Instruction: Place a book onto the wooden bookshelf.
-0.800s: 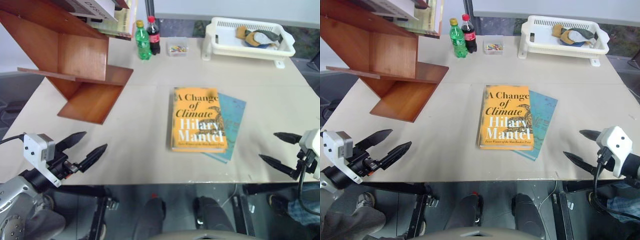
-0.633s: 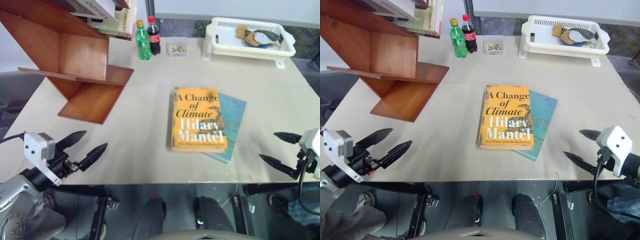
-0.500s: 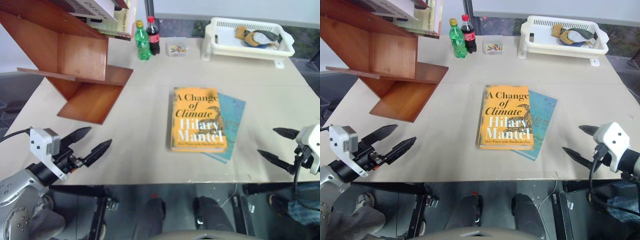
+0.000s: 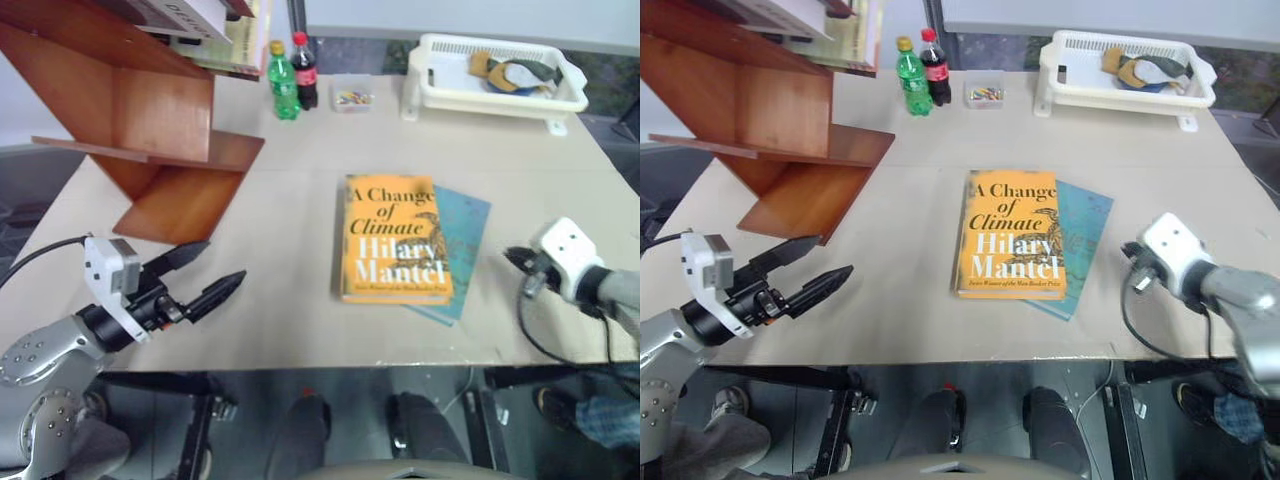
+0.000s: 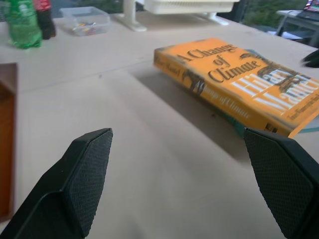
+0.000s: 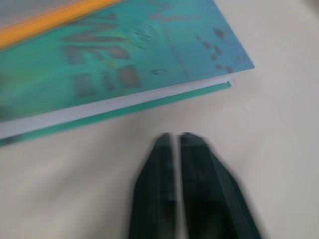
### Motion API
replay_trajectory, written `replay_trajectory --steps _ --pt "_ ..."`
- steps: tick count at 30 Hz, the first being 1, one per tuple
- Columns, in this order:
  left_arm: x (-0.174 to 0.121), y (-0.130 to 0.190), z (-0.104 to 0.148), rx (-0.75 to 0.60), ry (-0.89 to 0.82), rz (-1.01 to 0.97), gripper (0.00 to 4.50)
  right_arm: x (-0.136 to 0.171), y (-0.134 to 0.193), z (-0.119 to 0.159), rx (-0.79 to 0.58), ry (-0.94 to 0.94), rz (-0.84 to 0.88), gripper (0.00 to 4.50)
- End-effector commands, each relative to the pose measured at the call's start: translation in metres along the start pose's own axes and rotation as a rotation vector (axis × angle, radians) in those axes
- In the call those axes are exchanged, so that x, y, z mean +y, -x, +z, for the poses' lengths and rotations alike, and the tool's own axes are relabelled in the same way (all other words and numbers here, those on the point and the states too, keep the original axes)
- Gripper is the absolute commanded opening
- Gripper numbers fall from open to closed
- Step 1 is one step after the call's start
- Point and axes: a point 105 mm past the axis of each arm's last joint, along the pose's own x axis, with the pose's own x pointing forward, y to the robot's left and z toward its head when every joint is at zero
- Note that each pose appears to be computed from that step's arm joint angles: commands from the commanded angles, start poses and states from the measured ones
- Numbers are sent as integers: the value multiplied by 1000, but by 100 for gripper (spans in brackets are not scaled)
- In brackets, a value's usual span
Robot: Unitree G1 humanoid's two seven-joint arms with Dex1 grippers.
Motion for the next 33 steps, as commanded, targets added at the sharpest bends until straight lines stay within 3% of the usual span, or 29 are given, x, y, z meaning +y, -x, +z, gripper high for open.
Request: replay_trajectory --steps 1,10,20,26,28,30,33 --pt "-2 -3 6 -3 -26 -21 450 -2 -25 -3 18 59 -17 5" --pt "-4 -1 -4 38 -8 43 450 7 -68 27 -109 167 82 5" --pt "-3 -1 -13 74 61 120 450 34 -76 51 -200 183 185 5" --pt "-8 -15 -22 119 269 114 450 16 -63 47 -199 181 120 5" --pt "-9 -24 -21 87 407 78 450 4 -48 45 -198 185 99 43" --pt "-8 -36 -20 56 557 36 450 -8 -25 39 -191 180 75 108" --pt "-7 -50 -20 45 715 -10 450 -11 9 43 -240 151 94 268"
